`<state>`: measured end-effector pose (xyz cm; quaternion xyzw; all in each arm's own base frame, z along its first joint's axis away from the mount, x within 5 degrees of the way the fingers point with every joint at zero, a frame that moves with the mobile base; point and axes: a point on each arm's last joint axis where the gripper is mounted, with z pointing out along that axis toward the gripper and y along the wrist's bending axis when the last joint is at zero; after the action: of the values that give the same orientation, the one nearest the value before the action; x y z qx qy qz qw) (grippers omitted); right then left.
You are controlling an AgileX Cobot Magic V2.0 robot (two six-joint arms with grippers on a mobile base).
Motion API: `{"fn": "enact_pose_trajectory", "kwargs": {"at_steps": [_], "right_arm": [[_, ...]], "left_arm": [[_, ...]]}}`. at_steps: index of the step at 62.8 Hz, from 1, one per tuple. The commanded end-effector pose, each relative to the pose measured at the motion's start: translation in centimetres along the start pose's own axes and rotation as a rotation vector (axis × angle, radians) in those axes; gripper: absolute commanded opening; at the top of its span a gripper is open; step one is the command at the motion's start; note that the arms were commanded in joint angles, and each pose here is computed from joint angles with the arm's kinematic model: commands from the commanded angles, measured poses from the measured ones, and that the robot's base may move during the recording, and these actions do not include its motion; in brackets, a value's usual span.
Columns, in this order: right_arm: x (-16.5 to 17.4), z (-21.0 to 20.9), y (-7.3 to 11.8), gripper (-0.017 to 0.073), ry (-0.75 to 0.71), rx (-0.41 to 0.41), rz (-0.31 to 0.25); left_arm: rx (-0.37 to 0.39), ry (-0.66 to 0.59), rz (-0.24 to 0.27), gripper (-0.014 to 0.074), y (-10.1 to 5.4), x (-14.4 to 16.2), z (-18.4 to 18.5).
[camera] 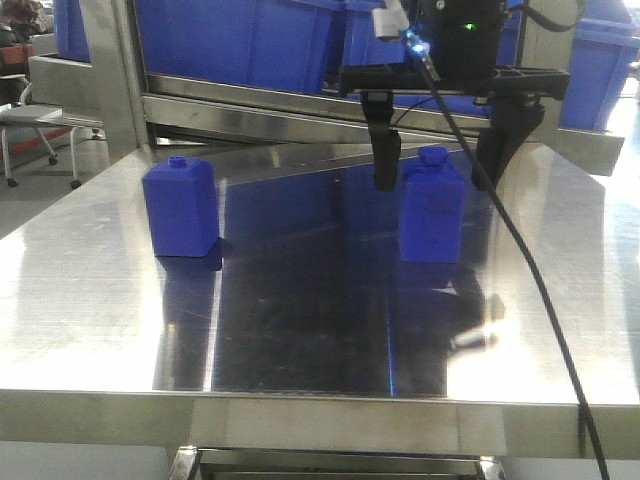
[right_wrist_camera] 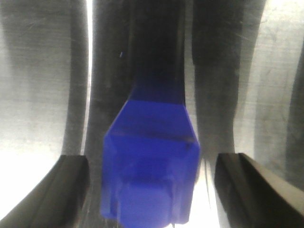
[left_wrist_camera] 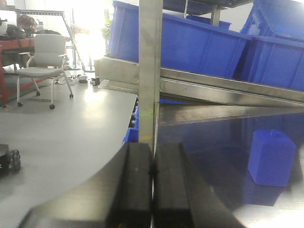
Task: Pick and sort blue part to right shelf
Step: 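Lower the right gripper onto the nearer blue part and close it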
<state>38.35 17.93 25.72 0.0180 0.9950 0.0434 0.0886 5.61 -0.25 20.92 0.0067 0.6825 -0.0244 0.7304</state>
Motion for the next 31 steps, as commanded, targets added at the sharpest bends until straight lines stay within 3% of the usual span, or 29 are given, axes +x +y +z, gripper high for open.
{"fn": "enact_pose_trajectory", "kwargs": {"at_steps": [1,31], "right_arm": [[-0.4,-2.1,0.2,0.0614,-0.074,-0.038,0.005],[-0.7,-0.4,0.3,0.0613,-0.047,-0.024,0.014]], "left_arm": [[0.004,-0.086,-0.002,0.0133,0.0,-0.2,-0.2],[0.004,-0.086,-0.002,0.0133,0.0,-0.2,-0.2]]}}
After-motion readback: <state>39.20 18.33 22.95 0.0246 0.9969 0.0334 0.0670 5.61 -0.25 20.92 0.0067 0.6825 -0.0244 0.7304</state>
